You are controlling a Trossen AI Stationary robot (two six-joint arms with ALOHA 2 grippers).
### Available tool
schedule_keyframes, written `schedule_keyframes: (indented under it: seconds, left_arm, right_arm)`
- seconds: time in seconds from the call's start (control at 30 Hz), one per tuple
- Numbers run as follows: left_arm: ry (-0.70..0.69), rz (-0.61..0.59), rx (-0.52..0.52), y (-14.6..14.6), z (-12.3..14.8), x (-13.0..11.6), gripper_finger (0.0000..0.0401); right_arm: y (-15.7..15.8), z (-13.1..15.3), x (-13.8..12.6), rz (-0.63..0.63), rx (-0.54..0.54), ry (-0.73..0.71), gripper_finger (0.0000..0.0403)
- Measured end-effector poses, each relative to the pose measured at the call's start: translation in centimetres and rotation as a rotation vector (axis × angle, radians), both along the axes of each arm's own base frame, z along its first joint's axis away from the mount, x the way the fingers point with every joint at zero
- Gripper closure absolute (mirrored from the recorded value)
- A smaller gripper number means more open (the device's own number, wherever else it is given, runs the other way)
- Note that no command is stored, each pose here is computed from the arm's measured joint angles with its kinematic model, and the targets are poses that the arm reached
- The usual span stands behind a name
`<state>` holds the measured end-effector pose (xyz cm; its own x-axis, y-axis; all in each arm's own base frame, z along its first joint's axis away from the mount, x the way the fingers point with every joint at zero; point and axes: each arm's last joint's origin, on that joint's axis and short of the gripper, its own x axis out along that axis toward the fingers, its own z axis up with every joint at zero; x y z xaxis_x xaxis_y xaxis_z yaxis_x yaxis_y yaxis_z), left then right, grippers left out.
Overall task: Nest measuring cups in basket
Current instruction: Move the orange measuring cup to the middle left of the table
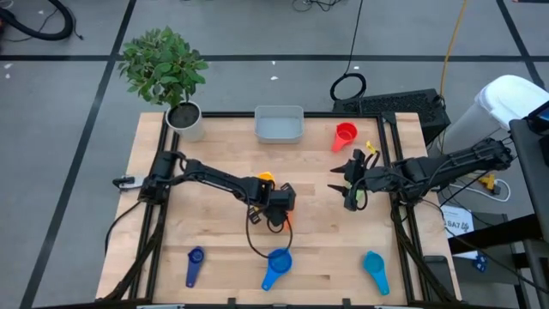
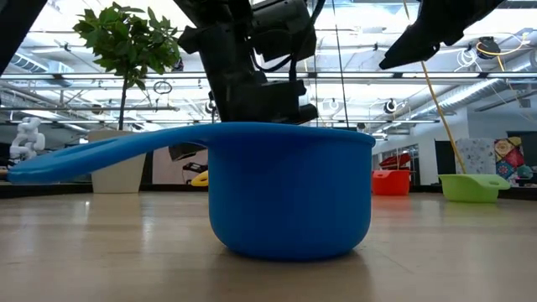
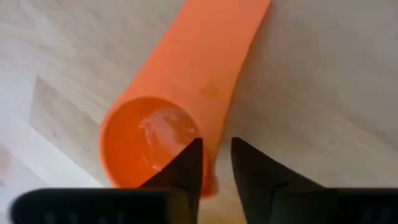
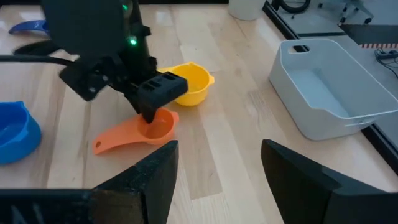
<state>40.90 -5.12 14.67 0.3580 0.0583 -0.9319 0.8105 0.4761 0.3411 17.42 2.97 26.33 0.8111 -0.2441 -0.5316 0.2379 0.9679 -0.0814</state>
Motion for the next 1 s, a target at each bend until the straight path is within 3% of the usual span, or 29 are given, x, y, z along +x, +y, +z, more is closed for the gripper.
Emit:
schedule_keyframes:
  seconds: [0.13, 0.33, 0.7, 1.0]
  left_arm:
    - [0.002, -0.026, -0.011, -1.3, 0.0, -0.2, 0.0387]
    - [0.018, -0.05, -0.019, -3.5, 0.0, -0.8, 0.0391]
    - [0.246, 0.123, -0.006, -4.3, -0.1, -3.4, 0.0391]
    - [0.329, 0.157, 0.014, -7.3, -0.2, -5.4, 0.0391]
  right_arm:
    - [0.0, -0.1, 0.0, -0.001, 0.001, 0.001, 0.0179]
    - [0.0, 0.0, 0.1, 0.0, 0.003, -0.01, 0.0179]
    - [0.1, 0.2, 0.2, 0.005, 0.003, -0.041, 0.0179]
    - [-0.3, 0.6, -0.3, -0.052, -0.041, -0.065, 0.0179]
